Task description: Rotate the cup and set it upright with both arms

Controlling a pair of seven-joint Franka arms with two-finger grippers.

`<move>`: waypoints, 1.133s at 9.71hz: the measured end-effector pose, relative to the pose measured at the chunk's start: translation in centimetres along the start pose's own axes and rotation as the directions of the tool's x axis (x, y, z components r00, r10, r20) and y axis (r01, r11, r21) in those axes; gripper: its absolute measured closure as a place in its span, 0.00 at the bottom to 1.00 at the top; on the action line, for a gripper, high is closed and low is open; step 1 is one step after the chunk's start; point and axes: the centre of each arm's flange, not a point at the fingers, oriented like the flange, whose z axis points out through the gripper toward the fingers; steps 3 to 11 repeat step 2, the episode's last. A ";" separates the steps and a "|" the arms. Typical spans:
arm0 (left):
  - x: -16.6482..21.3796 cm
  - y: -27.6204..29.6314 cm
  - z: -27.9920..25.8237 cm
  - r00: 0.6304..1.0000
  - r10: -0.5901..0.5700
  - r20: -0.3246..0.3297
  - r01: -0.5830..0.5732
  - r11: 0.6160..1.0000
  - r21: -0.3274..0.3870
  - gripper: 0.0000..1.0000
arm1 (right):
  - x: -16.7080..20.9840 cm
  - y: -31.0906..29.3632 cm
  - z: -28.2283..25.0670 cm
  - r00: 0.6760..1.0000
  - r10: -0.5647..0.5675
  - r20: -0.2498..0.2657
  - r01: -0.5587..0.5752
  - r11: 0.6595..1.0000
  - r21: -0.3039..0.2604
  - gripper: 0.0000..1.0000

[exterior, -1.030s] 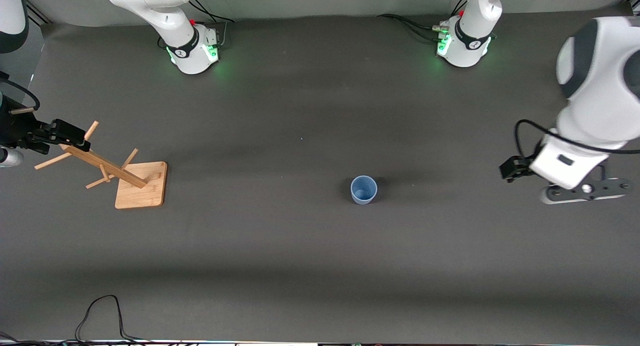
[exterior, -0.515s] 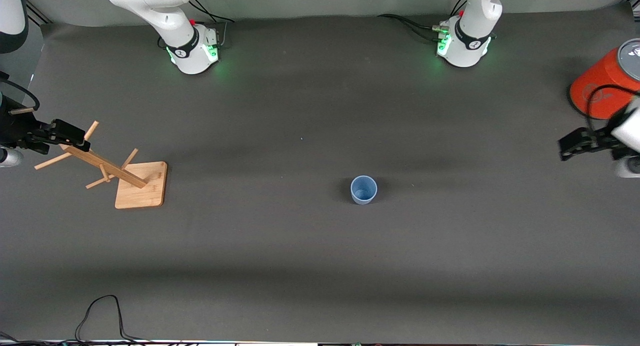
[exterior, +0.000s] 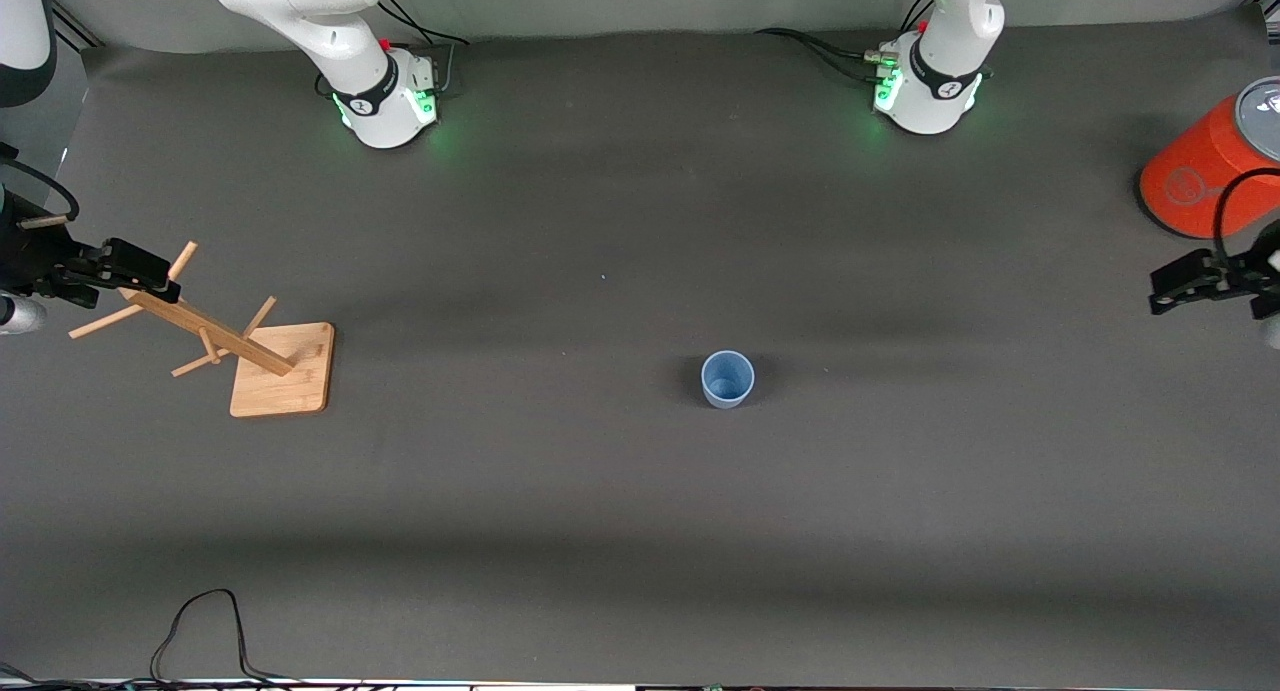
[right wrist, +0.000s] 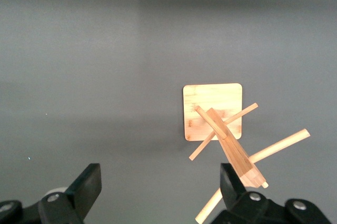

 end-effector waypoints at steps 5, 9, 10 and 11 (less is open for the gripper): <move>0.1 0.4 -0.1 1.000 0.006 -0.001 -0.006 1.000 0.001 0.00 | 0.0 0.0 0.0 1.000 0.000 0.000 0.000 1.000 0.000 0.00; 0.1 0.4 -0.1 1.000 0.006 -0.001 -0.006 1.000 0.001 0.00 | 0.0 0.0 0.0 1.000 0.000 0.000 0.000 1.000 0.000 0.00; 0.1 0.4 -0.1 1.000 0.006 -0.001 -0.006 1.000 0.001 0.00 | 0.0 0.0 0.0 1.000 0.000 0.000 0.000 1.000 0.000 0.00; 0.1 0.4 -0.1 1.000 0.006 -0.001 -0.006 1.000 0.001 0.00 | 0.0 0.0 0.0 1.000 0.000 0.000 0.000 1.000 0.000 0.00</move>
